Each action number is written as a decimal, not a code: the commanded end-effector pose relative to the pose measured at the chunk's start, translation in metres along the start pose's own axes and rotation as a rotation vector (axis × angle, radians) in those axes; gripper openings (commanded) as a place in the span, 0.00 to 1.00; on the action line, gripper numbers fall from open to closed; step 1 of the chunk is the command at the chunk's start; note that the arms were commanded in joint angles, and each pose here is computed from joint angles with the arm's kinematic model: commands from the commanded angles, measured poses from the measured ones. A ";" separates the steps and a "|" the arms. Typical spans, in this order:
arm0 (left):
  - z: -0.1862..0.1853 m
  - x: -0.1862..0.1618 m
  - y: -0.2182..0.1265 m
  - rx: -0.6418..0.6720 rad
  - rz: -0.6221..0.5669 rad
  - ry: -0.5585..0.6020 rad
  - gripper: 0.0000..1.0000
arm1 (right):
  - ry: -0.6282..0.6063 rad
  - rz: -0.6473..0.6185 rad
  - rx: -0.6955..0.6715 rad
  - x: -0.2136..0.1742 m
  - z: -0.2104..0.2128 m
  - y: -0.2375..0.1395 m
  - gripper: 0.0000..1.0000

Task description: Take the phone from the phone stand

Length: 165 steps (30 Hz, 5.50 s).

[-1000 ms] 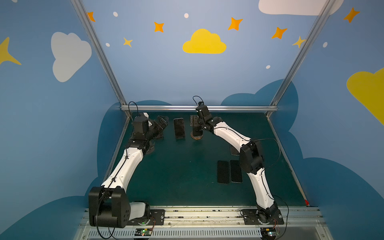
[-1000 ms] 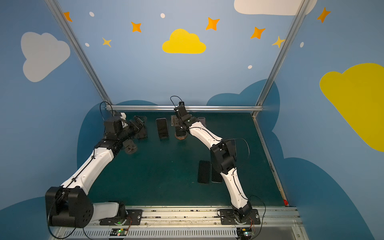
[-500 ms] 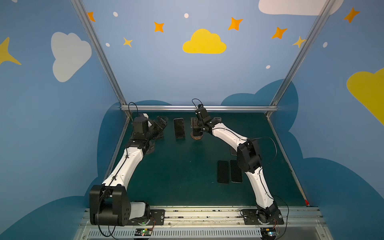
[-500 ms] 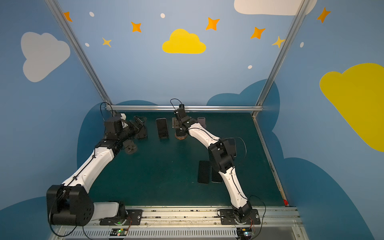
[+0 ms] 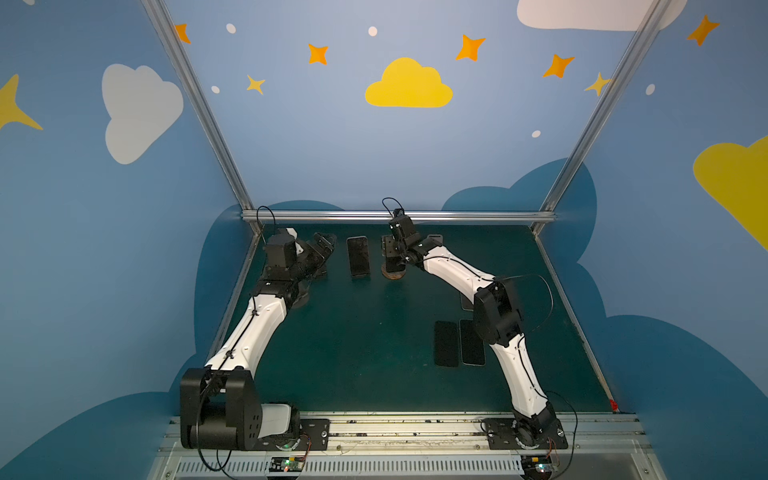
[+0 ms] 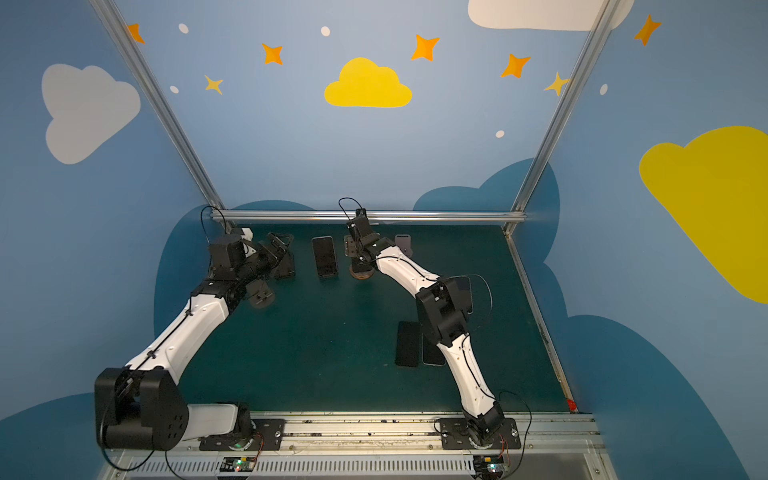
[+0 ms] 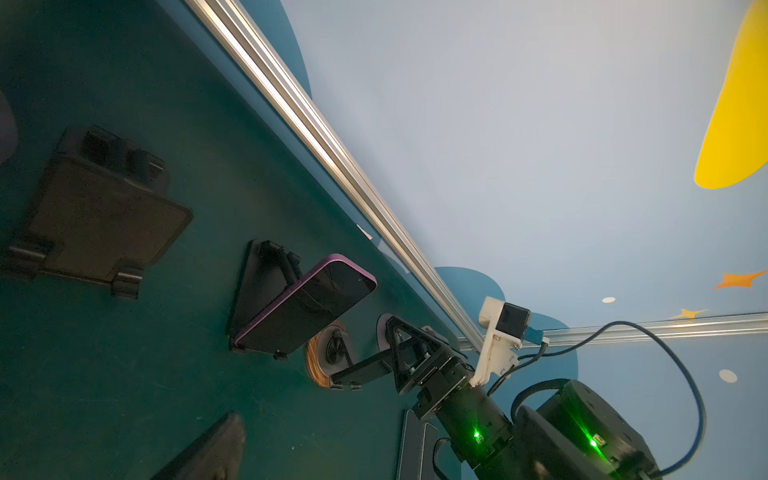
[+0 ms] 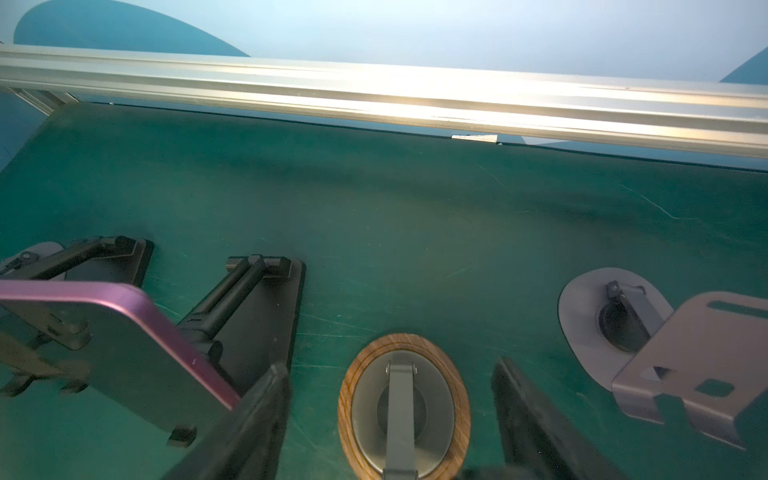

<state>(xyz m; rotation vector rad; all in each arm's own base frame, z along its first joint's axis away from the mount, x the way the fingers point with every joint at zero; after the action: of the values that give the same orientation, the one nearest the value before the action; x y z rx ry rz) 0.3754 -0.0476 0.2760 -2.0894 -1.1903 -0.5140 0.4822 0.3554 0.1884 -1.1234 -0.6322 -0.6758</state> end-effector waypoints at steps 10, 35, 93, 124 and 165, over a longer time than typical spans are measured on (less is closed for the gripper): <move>-0.005 0.002 0.002 -0.051 0.003 -0.007 1.00 | -0.019 -0.119 0.084 0.045 0.022 -0.058 0.73; -0.038 -0.023 0.000 -0.096 0.037 0.108 1.00 | -0.036 -0.160 0.105 0.032 0.001 -0.136 0.69; -0.070 -0.093 0.022 -0.124 0.229 0.153 1.00 | 0.096 0.388 -0.282 -0.054 -0.162 -0.067 0.67; -0.071 -0.090 0.020 -0.137 0.227 0.141 1.00 | 0.148 0.540 -0.364 -0.074 -0.177 -0.045 0.68; -0.078 -0.086 0.011 -0.147 0.200 0.164 1.00 | 0.091 0.817 -0.559 -0.102 -0.192 -0.021 0.75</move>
<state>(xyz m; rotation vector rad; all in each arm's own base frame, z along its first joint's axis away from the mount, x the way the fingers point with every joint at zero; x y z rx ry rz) 0.3432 -0.1582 0.2667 -2.2216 -0.8601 -0.6443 0.4359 0.1979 0.0804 -1.5936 0.1010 -0.2208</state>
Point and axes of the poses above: each gripper's point midway between its finger pads, its own y axis out along the fingers, its own z axis along the line the jaws close on, x = y × z, the point moved 6 cm from there along -y, back along the fingers, and after that the axes turned 15 degrees about y, right-handed, at the moved point
